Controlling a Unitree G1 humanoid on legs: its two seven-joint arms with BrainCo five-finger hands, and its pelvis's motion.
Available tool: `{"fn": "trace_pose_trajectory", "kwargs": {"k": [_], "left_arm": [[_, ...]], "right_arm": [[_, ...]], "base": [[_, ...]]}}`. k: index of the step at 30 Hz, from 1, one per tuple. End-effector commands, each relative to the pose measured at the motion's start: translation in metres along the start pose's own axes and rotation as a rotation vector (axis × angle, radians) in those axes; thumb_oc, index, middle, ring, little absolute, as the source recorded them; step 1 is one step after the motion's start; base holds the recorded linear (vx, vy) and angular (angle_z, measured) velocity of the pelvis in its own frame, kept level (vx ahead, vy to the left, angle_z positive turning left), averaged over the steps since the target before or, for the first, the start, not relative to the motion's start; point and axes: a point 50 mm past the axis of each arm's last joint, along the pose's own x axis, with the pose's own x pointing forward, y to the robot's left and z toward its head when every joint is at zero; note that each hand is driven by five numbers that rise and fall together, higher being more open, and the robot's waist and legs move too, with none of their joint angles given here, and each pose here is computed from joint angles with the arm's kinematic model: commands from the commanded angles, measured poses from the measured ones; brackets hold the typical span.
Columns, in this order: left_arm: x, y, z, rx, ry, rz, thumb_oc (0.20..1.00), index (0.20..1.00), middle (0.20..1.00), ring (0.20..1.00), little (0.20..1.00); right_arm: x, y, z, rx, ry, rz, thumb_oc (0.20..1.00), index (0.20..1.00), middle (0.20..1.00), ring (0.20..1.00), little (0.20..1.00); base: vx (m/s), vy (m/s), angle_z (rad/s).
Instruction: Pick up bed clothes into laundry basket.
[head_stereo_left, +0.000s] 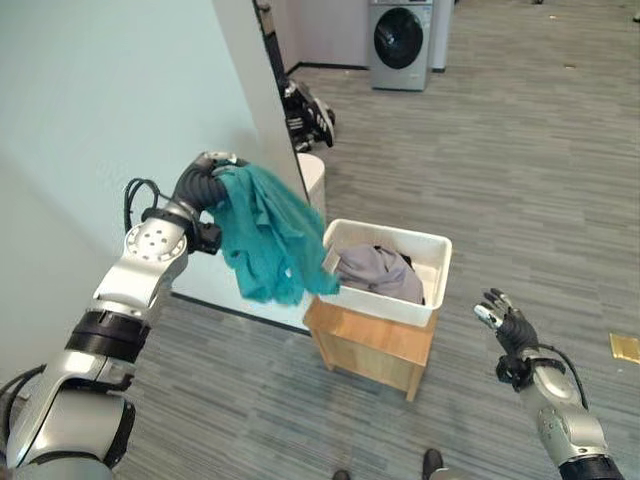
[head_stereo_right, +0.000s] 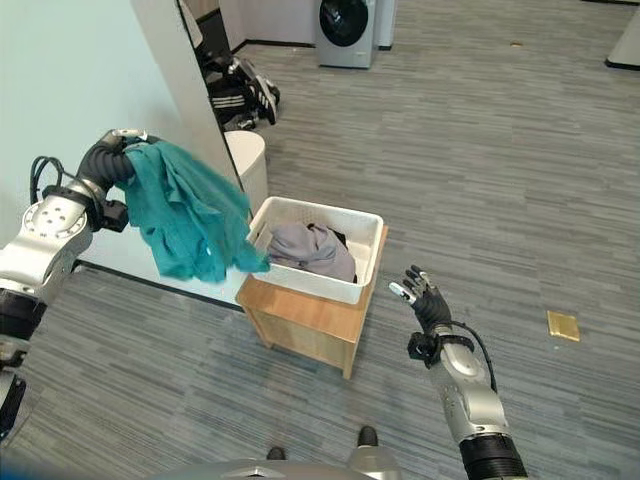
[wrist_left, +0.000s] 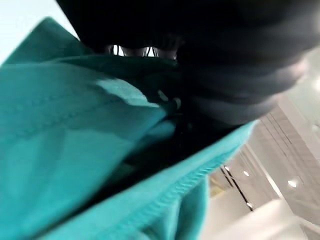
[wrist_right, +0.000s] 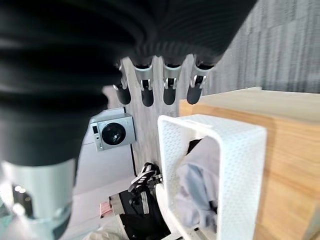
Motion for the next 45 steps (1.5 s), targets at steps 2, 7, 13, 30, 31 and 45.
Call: {"fn": "trace_pose_trajectory", "kwargs": {"k": [2,7,13,30,31,45], "left_arm": [[0.013,0.036,0.053,0.02,-0.149,0.068,0.2,0.2,0.2,0.2,0.2],[0.024,0.05,0.085,0.077,-0.19,0.094,0.2,0.2,0.2,0.2,0.2],[0.03,0.056,0.111,0.1,-0.25,0.123,0.2,0.2,0.2,0.2,0.2],[0.038,0.054,0.143,0.139,-0.32,0.164,0.2,0.2,0.2,0.2,0.2],[0.04,0.053,0.142,0.135,-0.313,0.165,0.2,0.2,0.2,0.2,0.2],[0.049,0.063,0.163,0.175,-0.296,0.212,0.2,0.2,0.2,0.2,0.2]], "right_arm": [[0.001,0.006,0.022,0.04,-0.124,0.038,1.0,1.0,1.0,1.0,1.0],[-0.002,0.011,0.013,0.057,-0.101,0.062,1.0,1.0,1.0,1.0,1.0],[-0.005,0.017,0.0,0.078,-0.056,0.088,1.0,1.0,1.0,1.0,1.0],[-0.01,0.012,-0.005,0.054,-0.026,0.1,1.0,1.0,1.0,1.0,1.0],[-0.009,0.014,-0.004,0.053,-0.032,0.108,1.0,1.0,1.0,1.0,1.0],[-0.012,0.008,0.005,0.002,-0.066,0.091,1.0,1.0,1.0,1.0,1.0]], "base": [[0.03,0.003,-0.13],[0.04,0.005,-0.09],[0.05,0.013,-0.07],[0.03,0.008,-0.08],[-0.07,-0.003,-0.14],[-0.07,0.017,-0.13]]}}
